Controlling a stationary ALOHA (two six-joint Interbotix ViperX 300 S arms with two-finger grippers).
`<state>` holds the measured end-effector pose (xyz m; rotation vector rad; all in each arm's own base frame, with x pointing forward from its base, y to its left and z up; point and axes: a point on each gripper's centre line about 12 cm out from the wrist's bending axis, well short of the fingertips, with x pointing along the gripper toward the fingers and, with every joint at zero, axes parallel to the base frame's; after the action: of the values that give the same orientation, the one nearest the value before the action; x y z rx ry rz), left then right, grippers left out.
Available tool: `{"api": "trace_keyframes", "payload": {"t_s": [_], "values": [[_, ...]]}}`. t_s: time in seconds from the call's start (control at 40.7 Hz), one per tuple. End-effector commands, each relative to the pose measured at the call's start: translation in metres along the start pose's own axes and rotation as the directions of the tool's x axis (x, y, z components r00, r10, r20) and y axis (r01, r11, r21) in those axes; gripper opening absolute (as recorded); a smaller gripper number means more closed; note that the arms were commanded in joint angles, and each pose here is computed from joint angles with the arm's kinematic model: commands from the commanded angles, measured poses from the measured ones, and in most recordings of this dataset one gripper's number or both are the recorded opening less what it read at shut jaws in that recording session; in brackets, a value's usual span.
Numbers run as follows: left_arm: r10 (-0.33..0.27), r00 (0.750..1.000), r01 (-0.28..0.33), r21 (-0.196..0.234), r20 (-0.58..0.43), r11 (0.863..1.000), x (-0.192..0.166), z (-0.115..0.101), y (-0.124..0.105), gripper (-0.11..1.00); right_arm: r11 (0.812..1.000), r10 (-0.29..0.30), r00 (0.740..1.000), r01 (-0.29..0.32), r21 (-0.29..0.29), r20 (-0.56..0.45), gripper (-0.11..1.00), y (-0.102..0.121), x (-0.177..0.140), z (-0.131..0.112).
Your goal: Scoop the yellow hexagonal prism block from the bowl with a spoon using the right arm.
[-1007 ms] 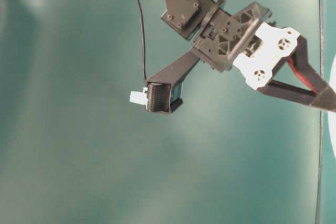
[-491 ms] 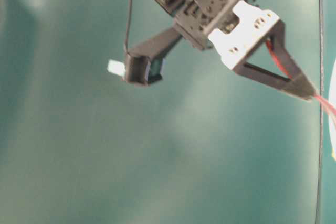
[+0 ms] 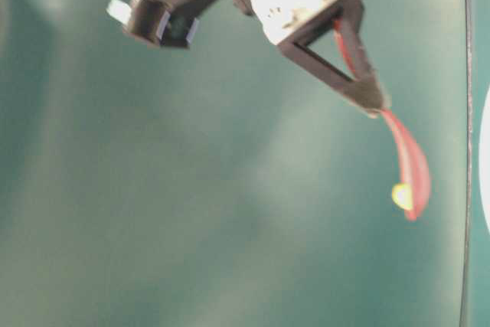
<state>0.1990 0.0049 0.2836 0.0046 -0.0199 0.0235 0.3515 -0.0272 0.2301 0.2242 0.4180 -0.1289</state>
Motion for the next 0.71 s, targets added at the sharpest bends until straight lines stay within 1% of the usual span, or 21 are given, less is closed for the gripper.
{"api": "trace_keyframes", "payload": {"t_s": [0.0,0.221,0.687], "values": [[0.001,1.000,-0.001,0.003,0.021,1.000,0.002,0.008,0.000,-0.01,1.000,0.013,0.996,-0.013,-0.004,0.083,0.24,0.002,-0.016,0.016],[0.001,1.000,-0.001,0.005,0.021,1.000,0.002,0.008,0.000,-0.01,1.000,0.024,0.991,-0.023,-0.011,0.132,0.24,0.003,-0.036,0.019],[0.001,1.000,-0.001,0.011,0.023,1.000,0.002,0.009,0.000,-0.01,1.000,0.027,0.987,-0.026,-0.013,0.158,0.24,0.004,-0.038,0.023]]}}
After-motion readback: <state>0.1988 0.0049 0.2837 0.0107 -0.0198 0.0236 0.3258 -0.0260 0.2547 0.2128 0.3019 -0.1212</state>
